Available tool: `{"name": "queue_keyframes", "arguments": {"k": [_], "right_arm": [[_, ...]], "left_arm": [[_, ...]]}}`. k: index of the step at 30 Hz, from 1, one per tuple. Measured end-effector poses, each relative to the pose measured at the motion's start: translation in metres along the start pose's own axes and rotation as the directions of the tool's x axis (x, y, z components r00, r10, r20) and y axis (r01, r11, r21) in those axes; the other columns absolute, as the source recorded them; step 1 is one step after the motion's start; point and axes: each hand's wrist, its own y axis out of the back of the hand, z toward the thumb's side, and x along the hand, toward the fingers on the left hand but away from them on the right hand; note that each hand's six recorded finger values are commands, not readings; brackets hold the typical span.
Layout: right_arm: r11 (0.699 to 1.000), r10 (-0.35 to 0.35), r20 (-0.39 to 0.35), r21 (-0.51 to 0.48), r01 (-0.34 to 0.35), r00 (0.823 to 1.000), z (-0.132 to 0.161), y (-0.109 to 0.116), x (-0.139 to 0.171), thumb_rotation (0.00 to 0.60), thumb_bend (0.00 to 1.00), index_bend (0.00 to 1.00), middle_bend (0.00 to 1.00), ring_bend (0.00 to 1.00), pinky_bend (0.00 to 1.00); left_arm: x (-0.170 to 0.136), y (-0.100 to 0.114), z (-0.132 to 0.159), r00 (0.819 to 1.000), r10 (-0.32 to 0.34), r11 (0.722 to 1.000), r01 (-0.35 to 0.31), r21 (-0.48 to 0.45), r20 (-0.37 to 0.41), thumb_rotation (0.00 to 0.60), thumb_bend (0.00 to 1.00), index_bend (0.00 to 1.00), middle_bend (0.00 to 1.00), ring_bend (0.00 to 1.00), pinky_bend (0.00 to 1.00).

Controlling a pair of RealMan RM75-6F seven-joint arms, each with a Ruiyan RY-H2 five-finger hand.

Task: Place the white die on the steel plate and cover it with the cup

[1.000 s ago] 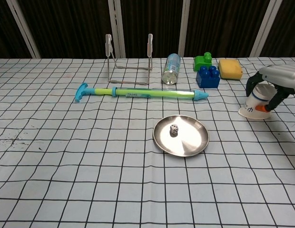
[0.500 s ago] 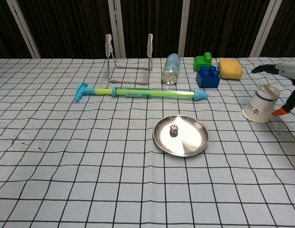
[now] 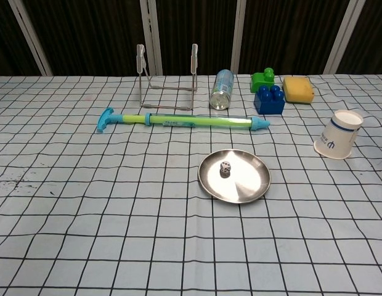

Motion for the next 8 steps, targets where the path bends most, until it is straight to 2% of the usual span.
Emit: {"name": "queue_keyframes", "arguments": {"k": [4,8], "right_arm": [[1.0,0.018,0.01,0.023,-0.018,1.0,-0.004,-0.003,0.017,0.6,0.07,0.1,0.04,0.0,0.0],[0.998,-0.018,0.027,0.055,0.016,0.999,-0.007,0.004,0.021,0.6,0.07,0.1,0.04,0.0,0.0]], "left_arm": [[-0.001,0.002,-0.001,1.0,0.006,1.0,-0.006,-0.008,0.0,0.6,0.67,0.27,0.0,0.0,0.09],[-0.002,0.006,-0.003,1.0,0.018,1.0,-0.018,-0.022,-0.003,0.6,0.67,0.27,0.0,0.0,0.09]]}}
